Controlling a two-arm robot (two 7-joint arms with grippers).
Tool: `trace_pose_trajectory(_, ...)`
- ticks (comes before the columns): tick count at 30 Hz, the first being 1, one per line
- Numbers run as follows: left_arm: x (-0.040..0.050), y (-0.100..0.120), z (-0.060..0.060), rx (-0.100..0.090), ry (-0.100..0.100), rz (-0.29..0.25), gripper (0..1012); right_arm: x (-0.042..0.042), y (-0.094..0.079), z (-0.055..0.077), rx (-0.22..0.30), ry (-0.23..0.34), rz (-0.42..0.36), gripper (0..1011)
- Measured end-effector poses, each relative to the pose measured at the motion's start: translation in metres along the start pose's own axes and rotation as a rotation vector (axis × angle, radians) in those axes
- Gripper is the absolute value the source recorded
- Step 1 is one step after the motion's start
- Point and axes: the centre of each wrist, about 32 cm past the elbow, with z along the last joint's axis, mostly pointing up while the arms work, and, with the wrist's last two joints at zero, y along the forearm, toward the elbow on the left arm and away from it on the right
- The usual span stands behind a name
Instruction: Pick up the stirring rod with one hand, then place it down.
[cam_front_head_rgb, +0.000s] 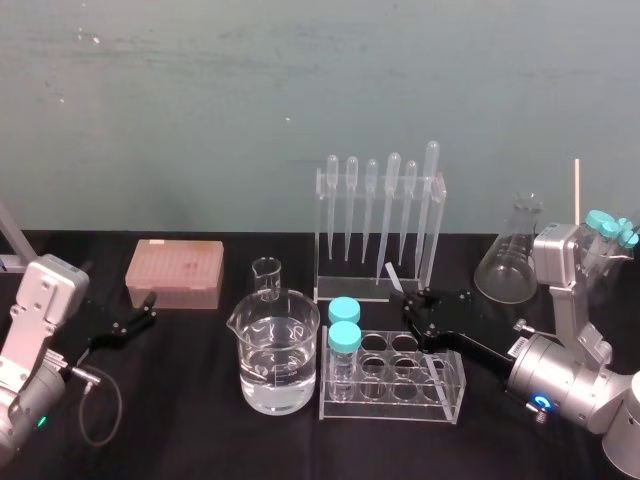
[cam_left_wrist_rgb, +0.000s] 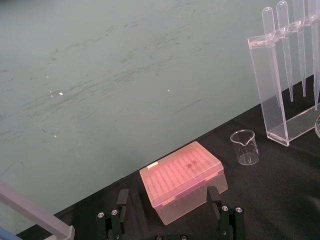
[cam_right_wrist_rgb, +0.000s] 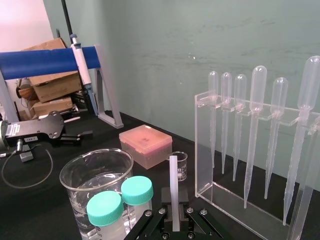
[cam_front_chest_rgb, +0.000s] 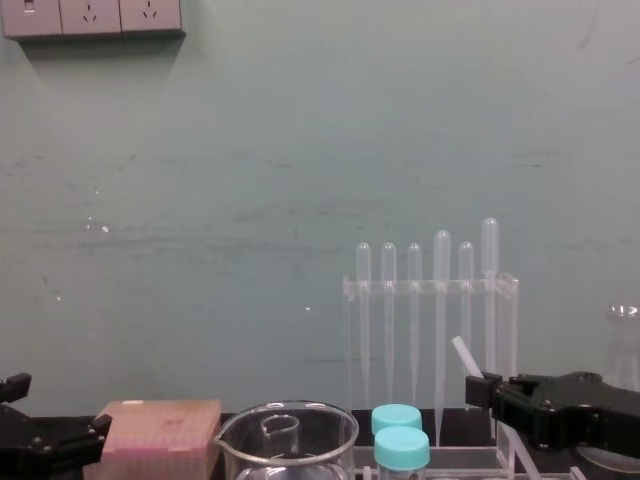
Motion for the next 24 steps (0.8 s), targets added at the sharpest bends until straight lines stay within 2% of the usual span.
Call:
trace_pose_trajectory(4, 0.0000, 0.000, 0.000, 0.000, 0.000, 0.000, 1000, -0.0032, 0.000, 0.002, 0.030, -0.028, -0.020, 67)
trace_pose_trajectory(11, 0.0000, 0.000, 0.000, 0.000, 0.000, 0.000, 1000, -0.0100, 0.004, 0.012, 0.131, -0.090, -0.019, 67)
trace_pose_trajectory(17, 0.0000, 0.000, 0.000, 0.000, 0.000, 0.000, 1000, -0.0120, 0.012, 0.020, 0.219, -0.147, -0.020, 67)
trace_pose_trajectory(18, 0.0000, 0.000, 0.000, 0.000, 0.000, 0.000, 1000, -0.0120, 0.012, 0.020, 0.219, -0.147, -0.020, 67)
trace_pose_trajectory(20, 0.0000, 0.000, 0.000, 0.000, 0.000, 0.000, 1000, -0.0120, 0.015, 0.024, 0.273, -0.198, -0.029, 67)
trace_pose_trajectory(24, 0.0000, 0.000, 0.000, 0.000, 0.000, 0.000, 1000, -0.0106, 0.017, 0.024, 0.343, -0.246, -0.043, 67)
